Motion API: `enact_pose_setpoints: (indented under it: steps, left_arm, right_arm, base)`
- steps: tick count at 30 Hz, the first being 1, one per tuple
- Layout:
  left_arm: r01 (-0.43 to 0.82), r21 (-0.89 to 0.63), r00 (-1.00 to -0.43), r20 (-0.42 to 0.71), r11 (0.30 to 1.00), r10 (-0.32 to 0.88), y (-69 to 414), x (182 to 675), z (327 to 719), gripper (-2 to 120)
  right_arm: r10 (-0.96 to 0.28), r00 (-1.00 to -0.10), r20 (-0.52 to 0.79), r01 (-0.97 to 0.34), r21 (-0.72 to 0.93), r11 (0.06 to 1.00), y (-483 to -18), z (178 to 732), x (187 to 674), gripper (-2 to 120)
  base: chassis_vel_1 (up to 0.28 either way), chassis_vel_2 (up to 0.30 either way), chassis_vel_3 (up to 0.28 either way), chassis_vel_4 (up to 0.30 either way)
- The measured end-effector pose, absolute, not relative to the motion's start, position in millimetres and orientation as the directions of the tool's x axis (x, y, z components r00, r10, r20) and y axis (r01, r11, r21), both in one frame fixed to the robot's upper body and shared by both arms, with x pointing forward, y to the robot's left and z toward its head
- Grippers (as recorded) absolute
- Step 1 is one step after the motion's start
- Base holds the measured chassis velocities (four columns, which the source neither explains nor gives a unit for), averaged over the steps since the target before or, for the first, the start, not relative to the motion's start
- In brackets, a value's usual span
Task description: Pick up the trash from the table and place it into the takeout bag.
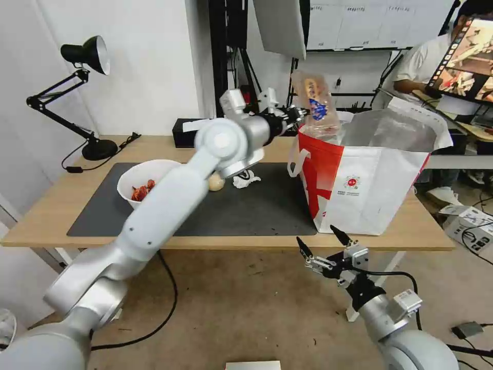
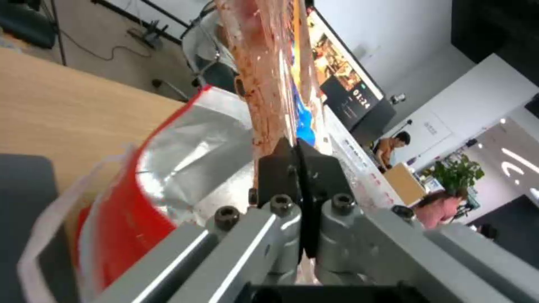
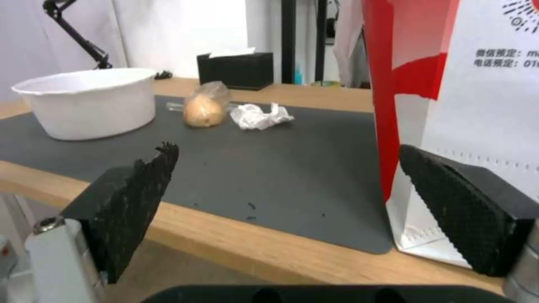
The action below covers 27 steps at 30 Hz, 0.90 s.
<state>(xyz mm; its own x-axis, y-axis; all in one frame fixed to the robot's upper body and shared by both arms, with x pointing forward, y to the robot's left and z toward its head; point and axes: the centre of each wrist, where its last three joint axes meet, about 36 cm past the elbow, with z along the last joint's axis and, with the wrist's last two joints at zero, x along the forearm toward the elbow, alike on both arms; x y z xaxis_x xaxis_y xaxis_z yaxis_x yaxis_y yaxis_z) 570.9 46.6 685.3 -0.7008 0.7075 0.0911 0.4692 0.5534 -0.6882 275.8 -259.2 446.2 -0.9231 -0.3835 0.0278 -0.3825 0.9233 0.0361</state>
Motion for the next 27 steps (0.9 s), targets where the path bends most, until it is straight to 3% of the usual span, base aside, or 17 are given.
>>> enact_pose_setpoints:
  steps: [8,17,27]
  left_arm:
    - [0.485,-0.649,-0.729,0.069,0.585,0.681,12.8,575.2,688.8,0]
    - [0.54,-0.498,-0.758,0.062,0.679,0.649,-11.8,568.8,655.4,0]
    - [0.572,-0.46,-0.739,0.07,0.679,0.67,-16.3,562.4,644.8,0]
  right_arm:
    - [-0.391,-0.92,0.035,-0.39,0.035,0.92,-256.3,443.9,275.0,100]
    - [-0.393,-0.919,0.039,-0.392,0.035,0.919,-255.9,443.0,273.8,100]
    - [-0.392,-0.919,0.04,-0.391,0.04,0.92,-254.3,442.4,271.2,100]
  base:
    - [0.0,0.0,0.0,0.0]
    - [0.0,0.0,0.0,0.0]
    - [0.0,0.0,0.0,0.0]
